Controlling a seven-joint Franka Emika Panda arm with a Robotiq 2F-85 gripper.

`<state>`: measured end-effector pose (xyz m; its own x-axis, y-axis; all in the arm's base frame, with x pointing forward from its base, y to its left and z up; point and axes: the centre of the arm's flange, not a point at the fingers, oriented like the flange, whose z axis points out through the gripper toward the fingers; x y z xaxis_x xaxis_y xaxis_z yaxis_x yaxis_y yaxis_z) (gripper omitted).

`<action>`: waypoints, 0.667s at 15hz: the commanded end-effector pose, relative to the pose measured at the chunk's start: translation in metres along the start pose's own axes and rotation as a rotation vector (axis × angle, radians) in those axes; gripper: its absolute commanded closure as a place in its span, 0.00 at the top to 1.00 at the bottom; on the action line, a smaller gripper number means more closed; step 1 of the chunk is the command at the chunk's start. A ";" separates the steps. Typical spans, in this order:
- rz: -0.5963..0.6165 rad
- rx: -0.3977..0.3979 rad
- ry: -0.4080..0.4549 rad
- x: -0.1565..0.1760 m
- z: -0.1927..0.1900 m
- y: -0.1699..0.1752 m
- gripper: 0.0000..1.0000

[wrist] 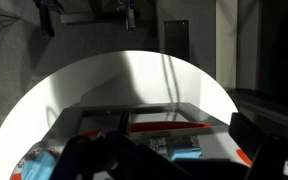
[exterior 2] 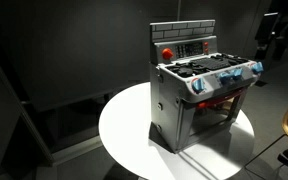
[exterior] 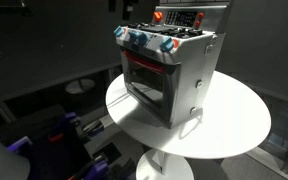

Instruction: Push the top right button on the toy stove

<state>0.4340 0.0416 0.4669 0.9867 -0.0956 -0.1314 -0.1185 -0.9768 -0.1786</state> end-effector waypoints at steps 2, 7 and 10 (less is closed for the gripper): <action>0.000 0.000 0.000 0.000 0.000 0.000 1.00; 0.023 -0.016 0.068 0.013 -0.012 0.002 1.00; 0.048 -0.016 0.129 0.032 -0.025 0.006 1.00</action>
<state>0.4450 0.0347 0.4751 0.9910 -0.1202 -0.0584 -0.1289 -0.9751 -0.1804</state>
